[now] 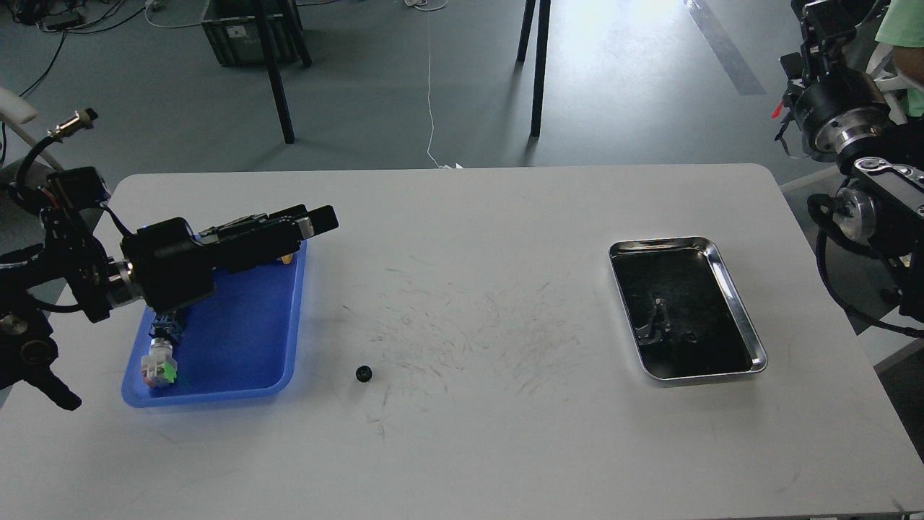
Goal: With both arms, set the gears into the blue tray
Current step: 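Swing the left gripper over the blue tray toward the black gear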
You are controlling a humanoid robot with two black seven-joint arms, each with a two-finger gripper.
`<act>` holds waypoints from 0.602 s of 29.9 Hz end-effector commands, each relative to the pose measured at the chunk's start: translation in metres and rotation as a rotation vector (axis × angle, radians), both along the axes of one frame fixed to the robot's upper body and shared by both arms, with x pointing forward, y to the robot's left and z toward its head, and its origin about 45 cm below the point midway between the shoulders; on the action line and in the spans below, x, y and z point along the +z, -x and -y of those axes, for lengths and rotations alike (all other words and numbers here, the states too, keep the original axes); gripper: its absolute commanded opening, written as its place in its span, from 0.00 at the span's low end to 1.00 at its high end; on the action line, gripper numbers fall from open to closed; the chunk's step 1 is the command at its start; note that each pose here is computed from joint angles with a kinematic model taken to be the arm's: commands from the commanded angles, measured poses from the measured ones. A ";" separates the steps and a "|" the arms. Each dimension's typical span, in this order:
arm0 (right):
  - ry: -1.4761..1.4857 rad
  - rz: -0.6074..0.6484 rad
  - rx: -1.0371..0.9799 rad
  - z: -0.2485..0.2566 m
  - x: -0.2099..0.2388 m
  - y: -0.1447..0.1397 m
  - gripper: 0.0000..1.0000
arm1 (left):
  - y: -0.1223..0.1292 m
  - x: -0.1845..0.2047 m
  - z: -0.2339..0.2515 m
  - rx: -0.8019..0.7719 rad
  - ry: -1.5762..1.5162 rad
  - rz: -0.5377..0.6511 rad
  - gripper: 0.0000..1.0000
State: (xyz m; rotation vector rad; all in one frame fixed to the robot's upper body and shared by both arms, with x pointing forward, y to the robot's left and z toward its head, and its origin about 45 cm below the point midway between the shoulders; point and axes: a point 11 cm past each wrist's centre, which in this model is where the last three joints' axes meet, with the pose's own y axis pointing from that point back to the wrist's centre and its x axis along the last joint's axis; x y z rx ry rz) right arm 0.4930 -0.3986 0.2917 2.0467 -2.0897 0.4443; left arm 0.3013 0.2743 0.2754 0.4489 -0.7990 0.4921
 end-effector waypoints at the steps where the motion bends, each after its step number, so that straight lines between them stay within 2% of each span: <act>1: -0.001 -0.004 -0.009 0.003 -0.003 0.002 0.88 | 0.005 -0.011 0.001 -0.016 -0.062 0.102 0.98; 6: 0.000 -0.010 -0.020 0.005 -0.007 0.004 0.88 | 0.011 -0.025 0.003 -0.045 -0.111 0.137 0.98; 11: -0.001 -0.009 -0.024 0.006 -0.007 0.004 0.88 | 0.020 -0.047 0.000 -0.142 -0.261 0.239 0.99; 14: -0.008 -0.007 -0.035 0.008 -0.008 0.004 0.88 | 0.033 -0.066 0.010 -0.204 -0.281 0.234 0.99; 18: -0.056 -0.031 -0.070 0.019 -0.020 0.010 0.89 | 0.039 -0.088 0.007 -0.302 -0.404 0.295 0.99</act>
